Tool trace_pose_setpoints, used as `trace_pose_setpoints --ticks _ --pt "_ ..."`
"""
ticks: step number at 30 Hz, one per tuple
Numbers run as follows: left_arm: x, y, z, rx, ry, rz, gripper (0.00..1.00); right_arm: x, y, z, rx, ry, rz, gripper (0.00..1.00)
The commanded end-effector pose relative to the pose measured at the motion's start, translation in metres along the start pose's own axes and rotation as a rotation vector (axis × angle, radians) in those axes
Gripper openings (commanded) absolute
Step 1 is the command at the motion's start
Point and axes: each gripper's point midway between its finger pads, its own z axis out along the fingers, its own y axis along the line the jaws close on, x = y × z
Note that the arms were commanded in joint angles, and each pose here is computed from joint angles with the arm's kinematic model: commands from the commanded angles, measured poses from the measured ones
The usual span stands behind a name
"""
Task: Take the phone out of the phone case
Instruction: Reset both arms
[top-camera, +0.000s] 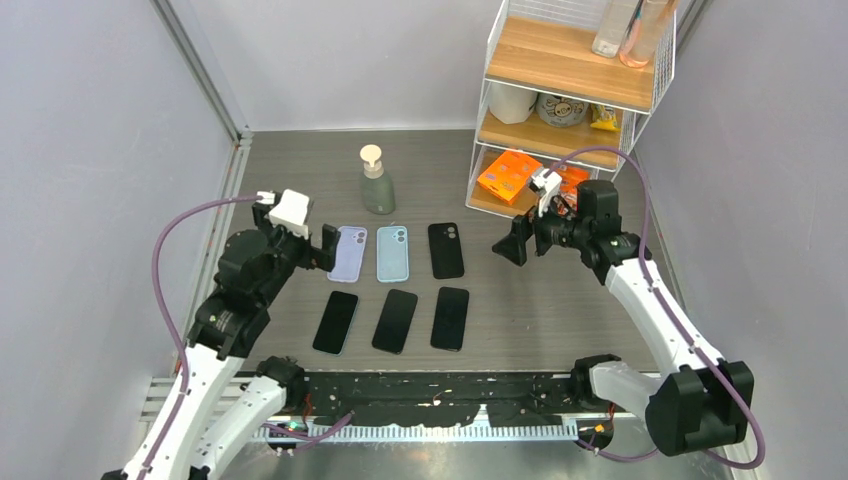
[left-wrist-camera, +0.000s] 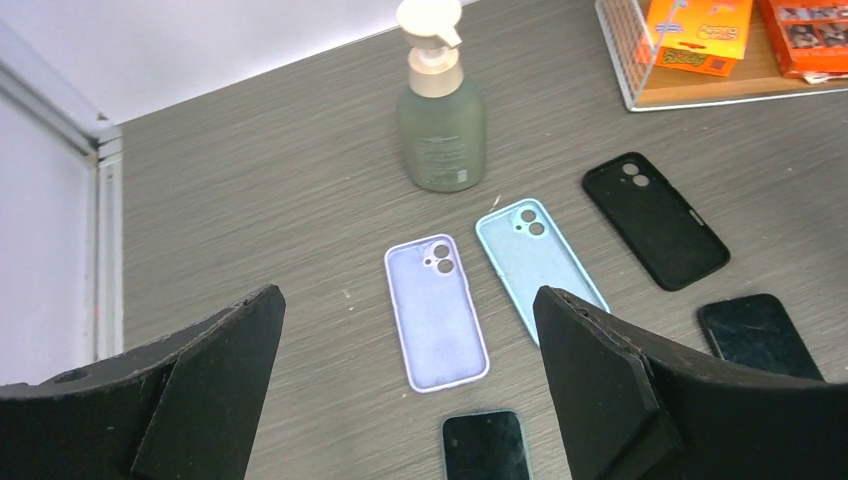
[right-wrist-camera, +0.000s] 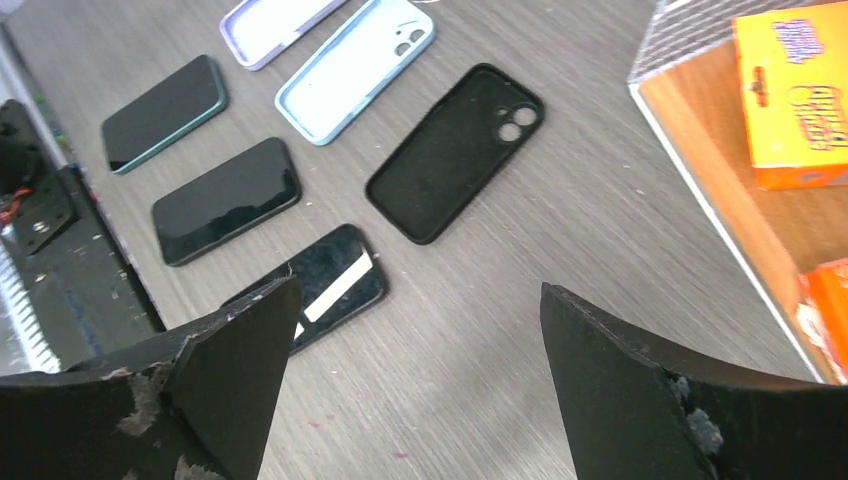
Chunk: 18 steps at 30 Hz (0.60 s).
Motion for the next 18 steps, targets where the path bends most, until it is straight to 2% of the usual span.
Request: trace_pose_setpoints --ticks 1,4,10,18 --pt "0.006 0.017 -0.014 -0.078 0.012 -0.007 1.0 -0.038 -0.012 -0.029 0.179 -0.099 -0.095 0.95" --pt "0.006 0.025 -0.024 -0.115 -0.005 -0.015 1.0 -0.044 -0.02 -0.046 0.293 -0.131 -0.12 0.95" --pt "0.007 0.032 -0.038 -0.152 -0.008 0.005 1.0 -0.062 -0.028 -0.089 0.518 -0.287 -0.138 0.95" --pt "0.018 0.042 -0.037 -0.211 -0.01 0.0 0.99 -0.047 -0.035 -0.099 0.588 -0.218 -0.119 0.95"
